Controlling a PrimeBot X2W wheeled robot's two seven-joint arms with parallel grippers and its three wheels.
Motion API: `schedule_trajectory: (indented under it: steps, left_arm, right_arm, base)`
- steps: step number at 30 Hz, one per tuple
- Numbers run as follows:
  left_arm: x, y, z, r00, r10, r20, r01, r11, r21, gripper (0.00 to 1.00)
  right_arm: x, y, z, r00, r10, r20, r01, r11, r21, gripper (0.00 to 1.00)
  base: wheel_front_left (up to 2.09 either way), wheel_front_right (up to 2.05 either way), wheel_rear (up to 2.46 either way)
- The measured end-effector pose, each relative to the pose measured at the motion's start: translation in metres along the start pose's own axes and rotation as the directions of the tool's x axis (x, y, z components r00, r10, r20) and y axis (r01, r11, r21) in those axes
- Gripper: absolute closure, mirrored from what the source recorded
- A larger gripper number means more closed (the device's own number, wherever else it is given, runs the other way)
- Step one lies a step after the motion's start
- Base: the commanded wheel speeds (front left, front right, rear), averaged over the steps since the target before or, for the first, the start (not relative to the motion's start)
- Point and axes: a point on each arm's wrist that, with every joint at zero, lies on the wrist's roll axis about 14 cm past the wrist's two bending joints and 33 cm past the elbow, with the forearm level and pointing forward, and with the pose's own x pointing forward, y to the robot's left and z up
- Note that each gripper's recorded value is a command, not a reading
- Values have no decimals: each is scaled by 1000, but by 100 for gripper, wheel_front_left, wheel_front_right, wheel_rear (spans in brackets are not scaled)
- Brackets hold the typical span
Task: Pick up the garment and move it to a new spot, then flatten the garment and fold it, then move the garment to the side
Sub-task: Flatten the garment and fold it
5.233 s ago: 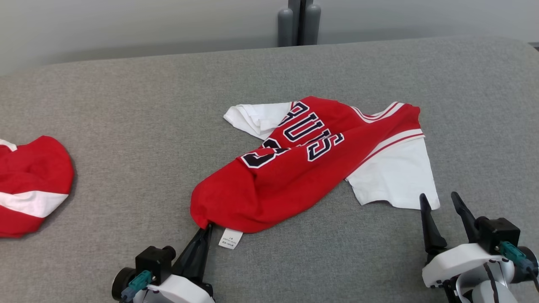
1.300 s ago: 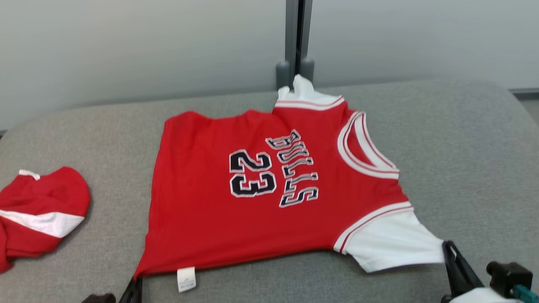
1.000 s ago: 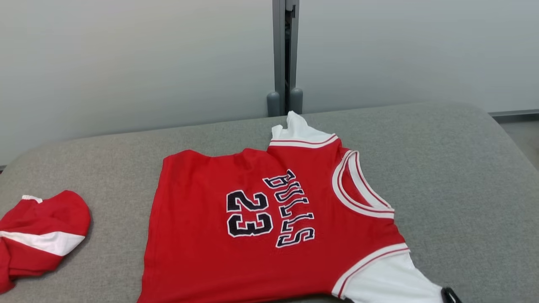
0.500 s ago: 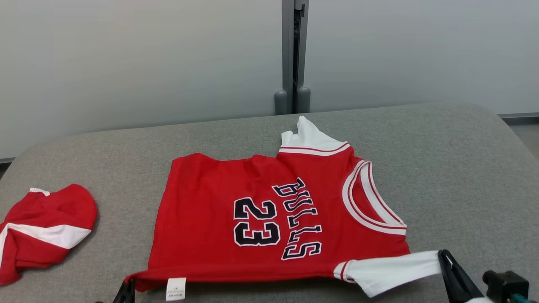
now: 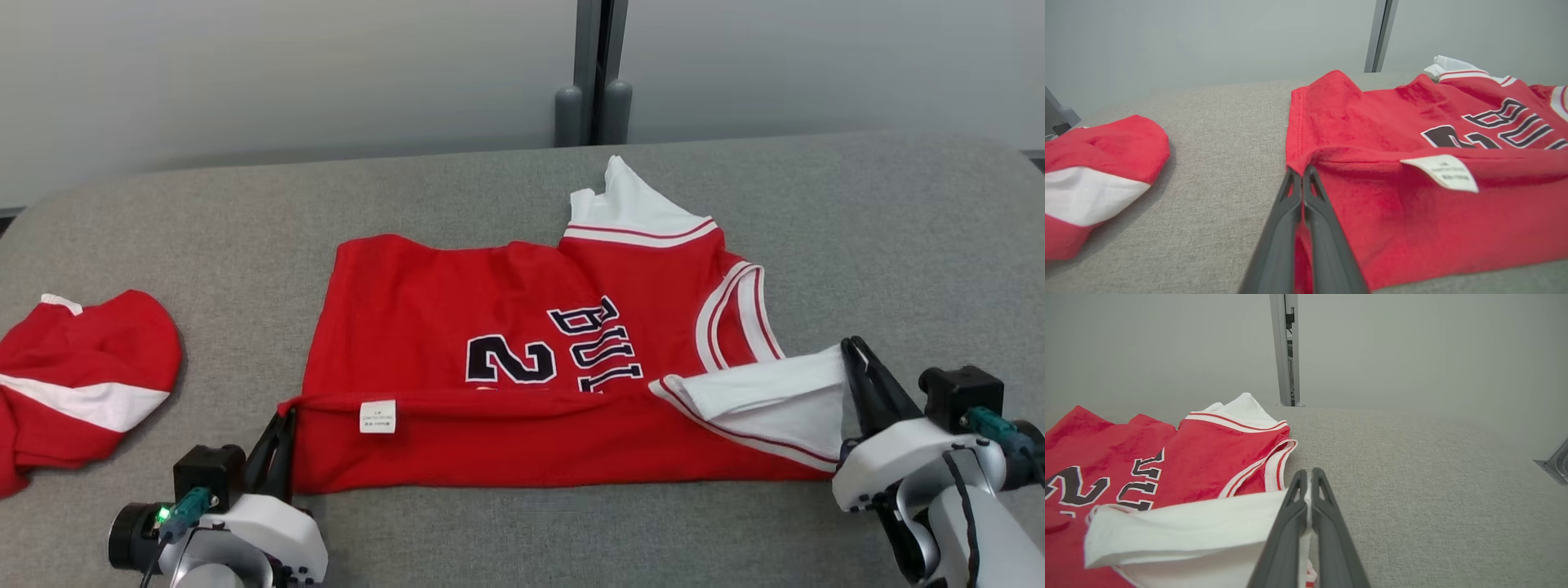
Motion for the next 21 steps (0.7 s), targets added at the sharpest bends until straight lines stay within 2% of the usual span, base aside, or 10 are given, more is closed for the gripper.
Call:
schedule_trajectory:
  steps: [11, 12, 13, 14, 21]
  left_arm:
    - [36, 0, -20, 997, -15, -81, 16, 1000, 13, 100]
    - [39, -1, -18, 997, -18, -75, 19, 1000, 15, 100]
    - [40, -1, -16, 997, -17, -70, 17, 1000, 12, 35]
    - [41, 0, -14, 998, -10, -63, 11, 1000, 9, 0]
    - [31, 10, -9, 998, 48, -33, -49, 999, -17, 0]
  right_arm:
    - [46, -4, -20, 996, 3, -84, -6, 999, -42, 100]
    - [49, -3, -20, 996, 1, -86, -4, 999, -37, 95]
    - [51, -4, -21, 996, -4, -89, 1, 1000, -31, 46]
    - [52, -5, -21, 996, -10, -87, 8, 1000, -25, 0]
    - [49, -10, -4, 999, -32, -19, 32, 999, -11, 0]
  base:
    - [0, 0, 0]
    - [0, 0, 0]
    - [0, 0, 0]
    - [0, 0, 0]
    - [0, 0, 0]
